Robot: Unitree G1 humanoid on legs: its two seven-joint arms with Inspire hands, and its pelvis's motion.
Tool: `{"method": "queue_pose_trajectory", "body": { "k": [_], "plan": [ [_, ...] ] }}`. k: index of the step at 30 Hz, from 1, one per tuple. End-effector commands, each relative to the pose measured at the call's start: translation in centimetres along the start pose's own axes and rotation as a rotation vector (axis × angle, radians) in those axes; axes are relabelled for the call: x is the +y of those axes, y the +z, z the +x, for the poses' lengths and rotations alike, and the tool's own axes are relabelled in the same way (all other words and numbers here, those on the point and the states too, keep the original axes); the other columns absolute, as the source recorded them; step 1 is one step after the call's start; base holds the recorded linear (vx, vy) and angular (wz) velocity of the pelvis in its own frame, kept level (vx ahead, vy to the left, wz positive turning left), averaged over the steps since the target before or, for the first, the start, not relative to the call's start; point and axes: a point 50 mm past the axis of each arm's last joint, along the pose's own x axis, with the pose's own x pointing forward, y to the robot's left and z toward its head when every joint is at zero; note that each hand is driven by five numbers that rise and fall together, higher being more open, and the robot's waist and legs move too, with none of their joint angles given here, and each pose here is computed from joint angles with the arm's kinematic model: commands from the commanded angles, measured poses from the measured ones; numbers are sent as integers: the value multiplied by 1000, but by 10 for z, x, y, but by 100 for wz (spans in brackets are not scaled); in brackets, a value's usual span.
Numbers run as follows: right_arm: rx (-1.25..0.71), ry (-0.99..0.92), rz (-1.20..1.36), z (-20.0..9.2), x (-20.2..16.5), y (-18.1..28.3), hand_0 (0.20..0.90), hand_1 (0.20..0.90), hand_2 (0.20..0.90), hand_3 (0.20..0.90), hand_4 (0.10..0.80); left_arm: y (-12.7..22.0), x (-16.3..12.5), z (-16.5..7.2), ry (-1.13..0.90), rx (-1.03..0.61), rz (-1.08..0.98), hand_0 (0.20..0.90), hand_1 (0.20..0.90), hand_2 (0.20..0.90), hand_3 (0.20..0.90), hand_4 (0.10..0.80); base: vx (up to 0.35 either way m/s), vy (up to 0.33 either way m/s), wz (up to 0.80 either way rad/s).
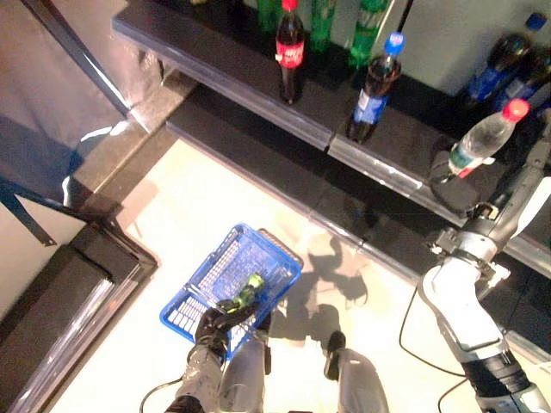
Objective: Pick up the drink and place into the basket.
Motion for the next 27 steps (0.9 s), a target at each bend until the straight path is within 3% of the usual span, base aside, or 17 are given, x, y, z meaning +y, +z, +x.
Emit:
{"method": "queue_pose_trajectory", "body": {
  "k": [1, 9, 20, 27],
  "plan": [
    [-244, -92, 64, 26, 2, 41, 900, 900, 900, 900, 800, -24, 32, -20, 82, 54, 45, 300, 300, 300, 200, 100, -22, 21, -20],
    [-238, -219, 57, 46, 4, 42, 900, 900, 900, 900, 800, -18, 24, -17, 42, 27, 19, 300, 300, 300, 200, 100, 2, 7, -8],
    [-216, -193, 112, 65, 17, 51, 900, 900, 900, 900, 800, -13, 17, -16, 12, 17, 19, 300, 300, 300, 200, 100, 29, -21, -3],
    [-201, -216, 164, 95, 25, 68, 900, 900, 900, 900, 800, -10, 18, -15, 0, 19, 35, 300, 300, 300, 200, 100, 21, -4, -1]
  ]
}}
